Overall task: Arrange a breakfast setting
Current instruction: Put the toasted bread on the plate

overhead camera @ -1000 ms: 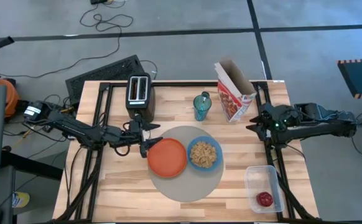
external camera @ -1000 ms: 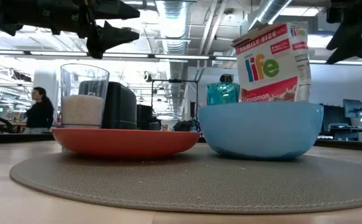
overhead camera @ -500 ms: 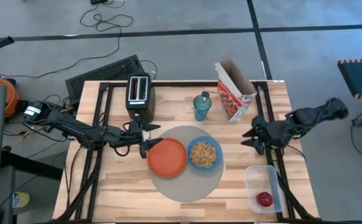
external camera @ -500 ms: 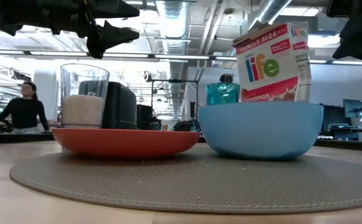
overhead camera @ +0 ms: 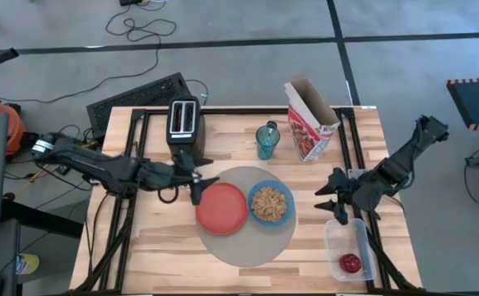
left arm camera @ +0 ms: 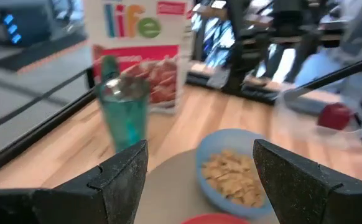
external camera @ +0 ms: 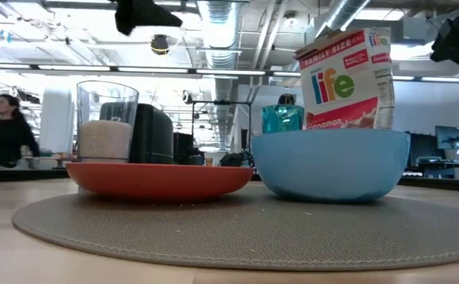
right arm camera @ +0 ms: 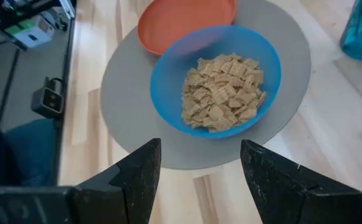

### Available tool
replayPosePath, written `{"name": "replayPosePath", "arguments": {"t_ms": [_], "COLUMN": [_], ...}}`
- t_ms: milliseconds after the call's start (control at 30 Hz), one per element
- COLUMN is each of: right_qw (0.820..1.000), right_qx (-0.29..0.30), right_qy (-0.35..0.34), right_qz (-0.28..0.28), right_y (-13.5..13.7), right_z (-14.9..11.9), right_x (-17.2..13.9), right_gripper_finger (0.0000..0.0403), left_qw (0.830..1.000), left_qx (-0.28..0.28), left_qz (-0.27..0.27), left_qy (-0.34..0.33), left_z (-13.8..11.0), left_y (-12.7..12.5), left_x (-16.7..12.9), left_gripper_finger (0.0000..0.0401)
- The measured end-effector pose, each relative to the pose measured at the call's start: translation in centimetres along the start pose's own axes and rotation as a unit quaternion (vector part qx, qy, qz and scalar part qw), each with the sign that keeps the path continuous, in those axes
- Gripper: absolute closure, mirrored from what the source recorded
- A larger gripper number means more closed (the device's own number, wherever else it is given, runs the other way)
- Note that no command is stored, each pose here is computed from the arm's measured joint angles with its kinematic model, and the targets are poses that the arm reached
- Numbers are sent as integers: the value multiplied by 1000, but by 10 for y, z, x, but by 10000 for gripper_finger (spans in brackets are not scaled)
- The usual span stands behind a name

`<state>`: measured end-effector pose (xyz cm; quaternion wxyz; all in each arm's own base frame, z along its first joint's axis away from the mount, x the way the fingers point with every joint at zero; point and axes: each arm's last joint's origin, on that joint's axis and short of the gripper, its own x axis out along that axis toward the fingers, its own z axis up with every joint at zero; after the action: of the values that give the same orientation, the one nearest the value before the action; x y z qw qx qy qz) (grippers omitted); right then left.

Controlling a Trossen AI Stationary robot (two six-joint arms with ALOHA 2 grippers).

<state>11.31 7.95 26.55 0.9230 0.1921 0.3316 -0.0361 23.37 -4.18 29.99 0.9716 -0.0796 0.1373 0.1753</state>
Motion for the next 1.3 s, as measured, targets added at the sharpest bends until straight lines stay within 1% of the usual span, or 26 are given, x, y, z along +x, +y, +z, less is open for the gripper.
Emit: {"name": "replayPosePath", "arguments": {"t_ms": [133, 267, 433, 567, 633, 700, 833, 967, 1100, 1233, 1300], "right_qw": [999, 998, 997, 995, 994, 994, 992, 992, 992, 992, 992], "right_qx": [-25, -44, -63, -79, -84, -89, -97, -98, -98, -98, -98], "right_qy": [-13, -20, -23, -29, -32, -37, -45, -45, -45, -45, -45], "right_qz": [-18, -32, -43, -51, -54, -58, -66, -66, -66, -66, -66], "right_y": [5, 8, 9, 9, 9, 8, 8, 8, 8, 8, 8], "right_z": [-4, -6, -7, -7, -7, -6, -6, -6, -6, -6, -6], "right_x": [3, 5, 7, 8, 8, 8, 8, 8, 8, 8, 8], "right_gripper_finger": [154, 154, 154, 154, 154, 154, 154, 154, 154, 154, 154], "left_qw": [997, 989, 968, 948, 939, 931, 916, 902, 888, 878, 871], "left_qx": [-4, -15, -59, -106, -131, -148, -175, -193, -206, -214, -213], "left_qz": [62, 132, 214, 254, 263, 267, 283, 294, 293, 282, 286], "left_qy": [43, 70, 119, 161, 181, 197, 223, 252, 287, 322, 337], "left_z": [34, 54, 65, 69, 69, 69, 66, 60, 50, 41, 40], "left_y": [8, 26, 61, 98, 117, 135, 169, 197, 217, 227, 230], "left_x": [-13, -23, -27, -26, -26, -24, -19, -11, 3, 20, 28], "left_gripper_finger": [124, 124, 124, 124, 127, 138, 187, 238, 260, 264, 264]}}
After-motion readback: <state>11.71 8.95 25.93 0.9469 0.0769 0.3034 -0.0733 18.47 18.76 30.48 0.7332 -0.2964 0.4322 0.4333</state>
